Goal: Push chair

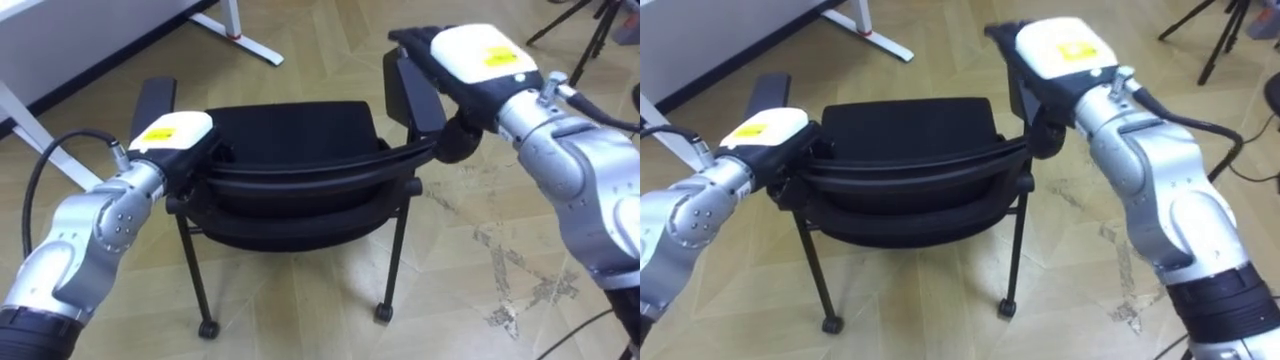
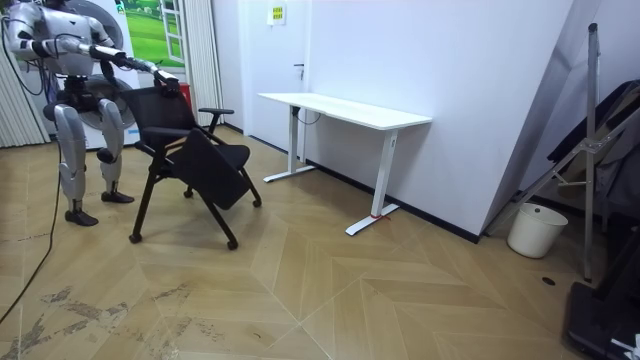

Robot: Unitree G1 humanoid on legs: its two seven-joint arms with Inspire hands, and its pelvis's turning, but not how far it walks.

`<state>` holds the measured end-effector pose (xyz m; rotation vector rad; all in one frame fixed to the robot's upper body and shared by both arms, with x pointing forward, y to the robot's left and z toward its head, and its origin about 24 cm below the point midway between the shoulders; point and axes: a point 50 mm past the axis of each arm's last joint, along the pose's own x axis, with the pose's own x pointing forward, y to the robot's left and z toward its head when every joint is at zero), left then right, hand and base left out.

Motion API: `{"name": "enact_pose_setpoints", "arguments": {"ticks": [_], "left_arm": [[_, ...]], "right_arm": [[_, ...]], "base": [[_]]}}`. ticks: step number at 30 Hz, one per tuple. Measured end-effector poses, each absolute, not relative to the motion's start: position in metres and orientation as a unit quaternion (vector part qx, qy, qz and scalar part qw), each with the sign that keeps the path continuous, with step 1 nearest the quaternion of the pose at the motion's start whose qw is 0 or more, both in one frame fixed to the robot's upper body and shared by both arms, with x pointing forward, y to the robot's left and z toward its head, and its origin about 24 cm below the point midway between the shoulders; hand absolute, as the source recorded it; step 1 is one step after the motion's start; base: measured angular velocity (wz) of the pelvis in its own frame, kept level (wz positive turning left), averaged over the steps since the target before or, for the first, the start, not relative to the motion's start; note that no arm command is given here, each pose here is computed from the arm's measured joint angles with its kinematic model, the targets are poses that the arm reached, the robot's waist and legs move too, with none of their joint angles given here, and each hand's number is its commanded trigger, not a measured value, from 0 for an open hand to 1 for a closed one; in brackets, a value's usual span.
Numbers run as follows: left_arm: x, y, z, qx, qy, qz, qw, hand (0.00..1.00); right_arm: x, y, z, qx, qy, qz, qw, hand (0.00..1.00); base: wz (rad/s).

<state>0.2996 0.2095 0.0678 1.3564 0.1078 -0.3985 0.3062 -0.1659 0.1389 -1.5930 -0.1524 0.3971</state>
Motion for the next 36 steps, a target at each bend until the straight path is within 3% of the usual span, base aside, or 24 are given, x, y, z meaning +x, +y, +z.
{"name": "enact_pose_setpoints", "arguments": {"ticks": [11, 19, 36], "left_arm": [[0.299, 0.211, 0.062, 0.628, 0.063, -0.181, 0.755, 1.0], [0.301, 0.188, 0.058, 0.628, 0.041, -0.212, 0.748, 1.0], [0.301, 0.176, 0.054, 0.616, 0.039, -0.212, 0.758, 1.0]], "right_arm": [[0.289, -0.155, 0.112, -0.694, -0.046, 0.26, 0.67, 0.0], [0.281, -0.154, 0.096, -0.677, -0.006, 0.307, 0.668, 0.0], [0.27, -0.159, 0.064, -0.681, 0.027, 0.279, 0.676, 0.0]], "base": [[0.03], [0.04], [0.02]]}}
